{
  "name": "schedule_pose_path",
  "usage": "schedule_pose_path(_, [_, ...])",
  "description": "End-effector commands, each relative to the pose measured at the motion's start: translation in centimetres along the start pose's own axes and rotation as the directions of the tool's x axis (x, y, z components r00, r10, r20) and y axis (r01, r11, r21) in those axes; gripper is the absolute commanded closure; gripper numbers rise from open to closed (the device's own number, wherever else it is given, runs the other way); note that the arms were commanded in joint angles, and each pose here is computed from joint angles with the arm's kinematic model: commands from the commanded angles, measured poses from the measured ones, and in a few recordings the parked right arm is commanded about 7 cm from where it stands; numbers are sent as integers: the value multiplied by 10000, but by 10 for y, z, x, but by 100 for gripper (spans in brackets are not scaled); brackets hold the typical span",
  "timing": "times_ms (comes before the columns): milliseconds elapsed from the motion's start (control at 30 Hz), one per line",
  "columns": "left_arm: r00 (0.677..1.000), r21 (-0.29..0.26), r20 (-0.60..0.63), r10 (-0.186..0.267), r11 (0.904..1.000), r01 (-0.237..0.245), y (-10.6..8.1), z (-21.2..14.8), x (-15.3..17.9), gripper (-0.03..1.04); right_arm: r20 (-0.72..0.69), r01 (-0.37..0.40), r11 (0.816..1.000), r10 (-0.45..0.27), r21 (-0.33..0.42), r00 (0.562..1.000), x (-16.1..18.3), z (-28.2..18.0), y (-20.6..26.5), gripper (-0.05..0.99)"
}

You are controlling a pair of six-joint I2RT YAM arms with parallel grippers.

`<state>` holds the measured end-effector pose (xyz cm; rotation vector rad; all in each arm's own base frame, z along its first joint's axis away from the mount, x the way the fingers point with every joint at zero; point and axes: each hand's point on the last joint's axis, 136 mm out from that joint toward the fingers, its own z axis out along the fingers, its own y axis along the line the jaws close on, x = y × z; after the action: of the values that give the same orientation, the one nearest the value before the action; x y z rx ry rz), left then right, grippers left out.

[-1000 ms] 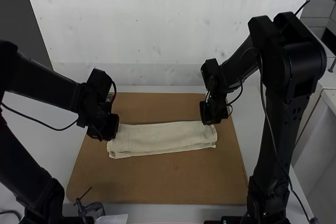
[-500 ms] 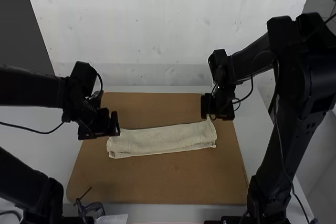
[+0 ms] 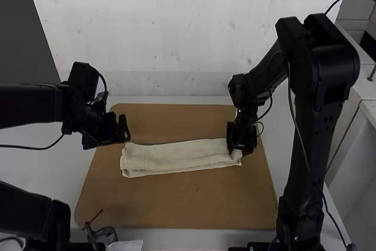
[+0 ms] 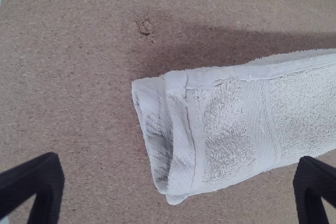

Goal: Fold the towel.

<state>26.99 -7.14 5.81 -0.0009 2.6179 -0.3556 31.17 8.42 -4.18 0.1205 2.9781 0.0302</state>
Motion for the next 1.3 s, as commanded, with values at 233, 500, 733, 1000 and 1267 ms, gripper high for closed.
schedule_pose_path(233, [9988,82,484,-19,10000,15,4,-10,-5,6,-334,-142,9981,162,600,9993,6,10,-5,92])
schedule_pose_path(500, [9988,115,489,9,9999,-15,2,-10,-5,6,245,-435,9970,420,633,9988,-14,-13,-45,92])
schedule_pose_path(733, [9989,94,462,4,10000,-8,3,-9,-1,6,620,-1033,9900,976,965,9933,-25,-20,-116,92])
schedule_pose_path(1000, [9989,137,472,42,9999,-48,1,-10,-1,6,1236,-1706,9758,1540,1368,9803,-41,-33,-188,92])
schedule_pose_path(1267, [9994,84,344,1,10000,-4,3,-6,1,6,1472,-1306,9831,1113,1286,9828,-49,-55,-173,92])
